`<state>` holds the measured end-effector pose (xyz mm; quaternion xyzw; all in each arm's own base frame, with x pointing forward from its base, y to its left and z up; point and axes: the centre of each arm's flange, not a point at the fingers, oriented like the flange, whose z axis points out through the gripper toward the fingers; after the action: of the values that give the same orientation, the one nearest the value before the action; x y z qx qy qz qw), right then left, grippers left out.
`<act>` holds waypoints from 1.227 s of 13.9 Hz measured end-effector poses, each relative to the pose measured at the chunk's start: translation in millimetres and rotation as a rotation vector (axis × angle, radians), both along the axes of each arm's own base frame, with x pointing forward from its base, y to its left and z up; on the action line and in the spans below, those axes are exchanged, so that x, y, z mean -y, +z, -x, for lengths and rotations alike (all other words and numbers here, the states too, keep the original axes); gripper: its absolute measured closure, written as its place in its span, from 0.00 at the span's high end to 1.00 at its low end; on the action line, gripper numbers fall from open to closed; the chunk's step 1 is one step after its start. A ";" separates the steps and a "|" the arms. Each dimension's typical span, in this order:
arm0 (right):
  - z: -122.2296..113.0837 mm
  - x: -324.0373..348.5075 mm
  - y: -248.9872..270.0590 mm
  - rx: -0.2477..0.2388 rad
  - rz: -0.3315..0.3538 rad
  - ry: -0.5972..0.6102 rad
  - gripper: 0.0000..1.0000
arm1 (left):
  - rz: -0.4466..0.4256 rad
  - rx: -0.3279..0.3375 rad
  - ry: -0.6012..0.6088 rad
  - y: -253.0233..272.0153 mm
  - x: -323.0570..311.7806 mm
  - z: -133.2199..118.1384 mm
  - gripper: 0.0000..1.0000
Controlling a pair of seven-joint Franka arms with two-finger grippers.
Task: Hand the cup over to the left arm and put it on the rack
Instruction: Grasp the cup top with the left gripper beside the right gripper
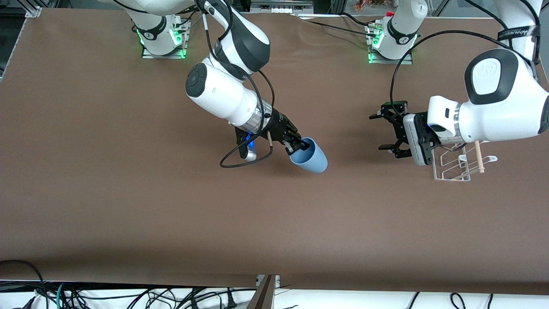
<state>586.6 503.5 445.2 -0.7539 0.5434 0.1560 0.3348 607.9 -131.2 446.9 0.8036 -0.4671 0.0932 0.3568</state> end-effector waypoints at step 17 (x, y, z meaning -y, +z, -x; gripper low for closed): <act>30.6 -42.9 27.6 -0.158 -0.109 -0.079 0.05 | 0.260 0.438 -0.264 -12.2 90.5 -7.2 0.94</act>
<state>556.0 546.4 472.7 -0.6979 0.5881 0.2308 0.3372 615.2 -221.6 434.7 0.6441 -0.6177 0.2763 0.3567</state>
